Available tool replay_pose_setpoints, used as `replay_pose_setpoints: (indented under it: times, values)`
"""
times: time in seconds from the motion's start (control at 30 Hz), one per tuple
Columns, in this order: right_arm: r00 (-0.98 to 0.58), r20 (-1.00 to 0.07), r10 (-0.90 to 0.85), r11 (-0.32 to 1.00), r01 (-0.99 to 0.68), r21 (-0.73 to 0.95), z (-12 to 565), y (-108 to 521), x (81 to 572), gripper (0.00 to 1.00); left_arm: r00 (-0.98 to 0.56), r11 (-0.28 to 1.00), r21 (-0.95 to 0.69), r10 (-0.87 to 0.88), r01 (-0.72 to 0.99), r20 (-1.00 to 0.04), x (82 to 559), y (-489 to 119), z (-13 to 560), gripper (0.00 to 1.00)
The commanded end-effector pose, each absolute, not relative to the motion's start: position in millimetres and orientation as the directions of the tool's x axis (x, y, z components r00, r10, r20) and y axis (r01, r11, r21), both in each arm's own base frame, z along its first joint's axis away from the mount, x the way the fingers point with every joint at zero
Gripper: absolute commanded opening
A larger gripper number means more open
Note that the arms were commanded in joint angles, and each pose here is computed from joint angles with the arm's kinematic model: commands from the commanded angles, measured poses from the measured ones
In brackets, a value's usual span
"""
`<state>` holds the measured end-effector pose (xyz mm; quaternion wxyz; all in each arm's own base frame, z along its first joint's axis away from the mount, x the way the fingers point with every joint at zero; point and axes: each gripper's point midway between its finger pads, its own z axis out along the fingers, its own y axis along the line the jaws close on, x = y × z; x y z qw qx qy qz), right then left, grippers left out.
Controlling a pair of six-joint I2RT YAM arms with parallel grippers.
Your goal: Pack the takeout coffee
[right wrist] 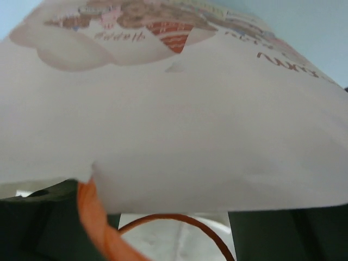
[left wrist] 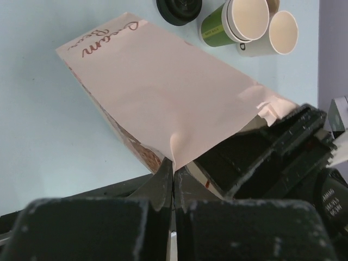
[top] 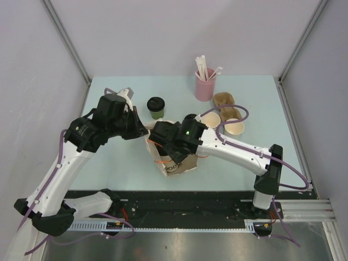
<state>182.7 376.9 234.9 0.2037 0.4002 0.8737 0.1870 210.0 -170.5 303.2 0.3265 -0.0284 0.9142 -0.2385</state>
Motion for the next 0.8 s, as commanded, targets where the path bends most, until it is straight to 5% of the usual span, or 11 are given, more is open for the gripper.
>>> replay_pose_setpoints:
  times: [0.0,0.53,0.77]
  values:
    - [-0.53,-0.414,0.74,0.665,0.67,0.33,206.8,322.3,200.5,0.71,-0.802,0.861,-0.501,-0.24,0.084,-0.547,200.6,-171.6,303.1,0.0]
    - [-0.633,-0.415,0.653,0.748,0.624,0.226,154.3,343.9,201.6,0.74,-0.83,0.86,-0.499,-0.198,0.108,-0.521,191.4,-164.0,278.6,0.0]
    - [-0.71,-0.401,0.579,0.813,0.541,0.216,136.2,352.7,207.1,0.68,-0.827,0.859,-0.497,-0.188,0.123,-0.529,193.8,-165.6,279.3,0.0]
